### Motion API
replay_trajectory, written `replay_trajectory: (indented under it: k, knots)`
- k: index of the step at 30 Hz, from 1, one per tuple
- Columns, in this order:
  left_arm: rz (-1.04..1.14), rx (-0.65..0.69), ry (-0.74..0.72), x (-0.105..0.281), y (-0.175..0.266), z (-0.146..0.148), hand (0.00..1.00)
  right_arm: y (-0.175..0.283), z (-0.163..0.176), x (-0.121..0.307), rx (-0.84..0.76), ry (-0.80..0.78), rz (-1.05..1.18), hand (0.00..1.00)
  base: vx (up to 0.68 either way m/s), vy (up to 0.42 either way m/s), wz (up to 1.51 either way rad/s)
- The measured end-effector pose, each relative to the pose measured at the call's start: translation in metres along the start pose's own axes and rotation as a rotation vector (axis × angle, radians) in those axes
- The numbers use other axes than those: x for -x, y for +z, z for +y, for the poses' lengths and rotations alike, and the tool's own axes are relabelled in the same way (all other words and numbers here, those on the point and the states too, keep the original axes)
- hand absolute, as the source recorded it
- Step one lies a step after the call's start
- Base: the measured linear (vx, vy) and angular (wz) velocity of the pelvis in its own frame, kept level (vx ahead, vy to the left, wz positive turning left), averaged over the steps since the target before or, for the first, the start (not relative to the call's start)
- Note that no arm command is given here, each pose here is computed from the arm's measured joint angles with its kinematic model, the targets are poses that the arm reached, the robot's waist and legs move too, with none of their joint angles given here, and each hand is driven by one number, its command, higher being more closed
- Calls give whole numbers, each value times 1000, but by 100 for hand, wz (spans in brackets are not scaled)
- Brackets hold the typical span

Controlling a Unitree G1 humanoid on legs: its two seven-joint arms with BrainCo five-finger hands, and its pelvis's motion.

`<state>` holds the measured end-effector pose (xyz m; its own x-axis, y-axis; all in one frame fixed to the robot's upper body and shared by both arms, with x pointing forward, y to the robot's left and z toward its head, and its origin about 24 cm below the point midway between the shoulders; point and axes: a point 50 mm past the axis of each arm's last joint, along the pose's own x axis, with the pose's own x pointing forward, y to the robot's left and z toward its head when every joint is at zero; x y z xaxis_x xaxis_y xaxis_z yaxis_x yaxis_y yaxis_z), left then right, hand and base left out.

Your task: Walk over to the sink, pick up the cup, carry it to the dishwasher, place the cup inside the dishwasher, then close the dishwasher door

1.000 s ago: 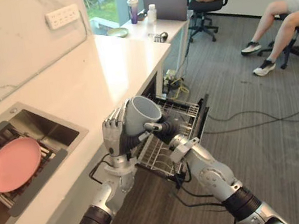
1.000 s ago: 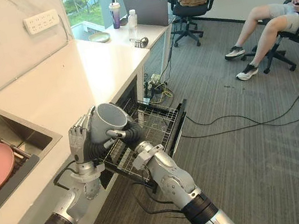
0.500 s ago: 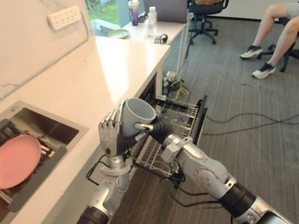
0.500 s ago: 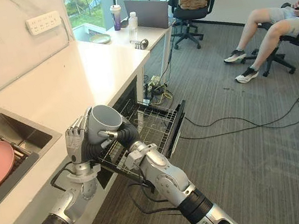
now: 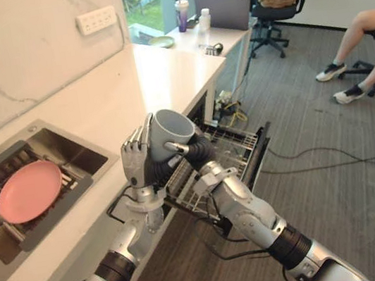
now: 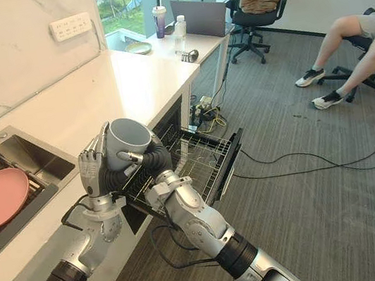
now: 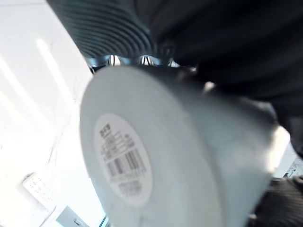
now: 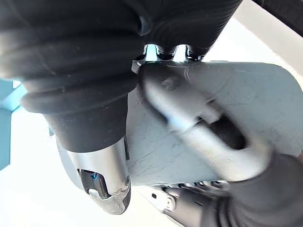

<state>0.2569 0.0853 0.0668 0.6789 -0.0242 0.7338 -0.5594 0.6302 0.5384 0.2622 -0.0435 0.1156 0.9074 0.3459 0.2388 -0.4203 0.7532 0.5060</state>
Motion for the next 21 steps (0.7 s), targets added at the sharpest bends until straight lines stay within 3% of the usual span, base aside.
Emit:
replay_trajectory:
  k: [3,5,12,16,21]
  knots:
    - [-3,5,2,1,1,-1,0,4,3,-1,131,-53,-79,100,-2,-5,-1]
    - [-2,3,-4,3,1,-2,0,9,3,0,298,-94,-155,100,-8,-25,-6]
    - [-82,69,-99,21,18,-15,0,29,-9,-4,316,-237,-289,100,-3,-22,-3]
    - [-154,136,-164,31,39,-24,0,51,-9,-9,448,-329,-489,100,0,0,0]
    - [-140,205,-110,13,49,-14,0,64,-35,1,507,-492,-551,100,0,0,0]
